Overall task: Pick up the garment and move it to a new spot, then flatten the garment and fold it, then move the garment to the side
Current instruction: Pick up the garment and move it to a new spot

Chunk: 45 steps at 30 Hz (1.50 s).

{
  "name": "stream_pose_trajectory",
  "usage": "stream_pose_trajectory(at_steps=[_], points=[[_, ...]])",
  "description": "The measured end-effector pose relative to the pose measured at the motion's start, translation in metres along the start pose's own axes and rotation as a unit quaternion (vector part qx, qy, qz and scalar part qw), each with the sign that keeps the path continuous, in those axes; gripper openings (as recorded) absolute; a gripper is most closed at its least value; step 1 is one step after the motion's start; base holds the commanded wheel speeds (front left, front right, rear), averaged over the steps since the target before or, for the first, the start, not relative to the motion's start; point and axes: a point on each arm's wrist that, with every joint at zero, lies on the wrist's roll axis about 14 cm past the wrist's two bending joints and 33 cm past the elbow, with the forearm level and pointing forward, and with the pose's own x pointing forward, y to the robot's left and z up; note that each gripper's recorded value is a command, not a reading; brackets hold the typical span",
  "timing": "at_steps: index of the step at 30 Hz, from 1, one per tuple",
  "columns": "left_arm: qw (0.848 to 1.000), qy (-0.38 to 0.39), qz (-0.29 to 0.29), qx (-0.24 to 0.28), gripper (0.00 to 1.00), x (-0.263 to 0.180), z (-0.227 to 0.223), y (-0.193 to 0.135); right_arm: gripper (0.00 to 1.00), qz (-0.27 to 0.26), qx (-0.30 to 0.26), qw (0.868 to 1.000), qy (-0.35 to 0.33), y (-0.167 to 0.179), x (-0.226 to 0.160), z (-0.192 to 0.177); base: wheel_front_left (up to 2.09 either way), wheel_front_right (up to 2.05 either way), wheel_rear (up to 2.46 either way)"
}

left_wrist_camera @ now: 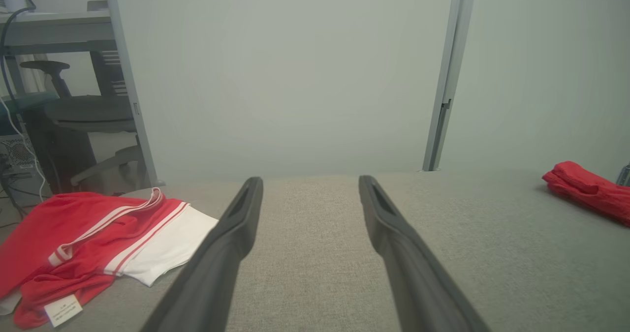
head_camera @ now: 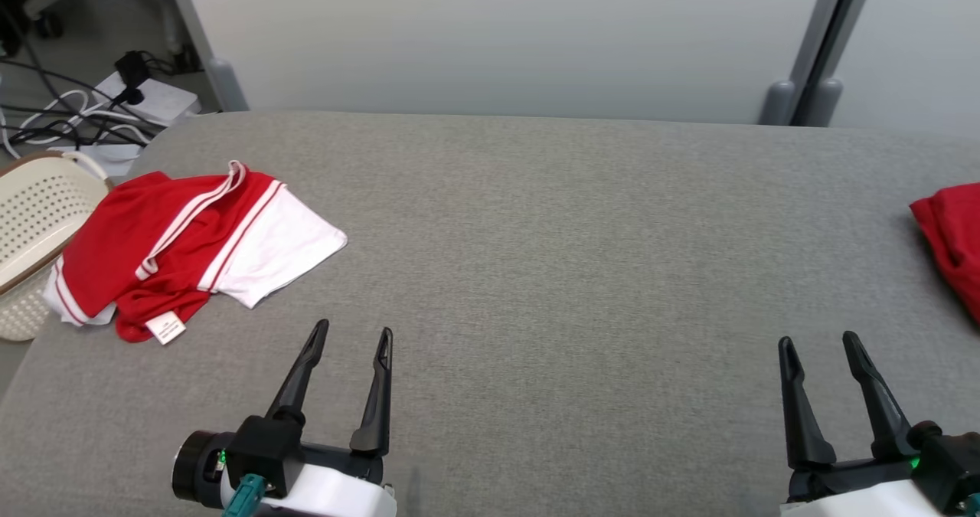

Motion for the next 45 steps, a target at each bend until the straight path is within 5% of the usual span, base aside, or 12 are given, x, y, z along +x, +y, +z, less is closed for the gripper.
stream_pose_trajectory(at_steps=[26,45], points=[[0.980,-0.024,0.197,0.027,1.00,-0.061,0.025,0.099,1.00,0.169,0.047,0.984,0.036,0.108,0.043,-0.033,0.00,0.00,0.00],[0.967,0.007,0.253,0.016,1.00,-0.041,0.007,0.129,1.00,0.177,0.048,0.980,0.074,0.097,0.065,-0.071,0.00,0.00,0.00]])
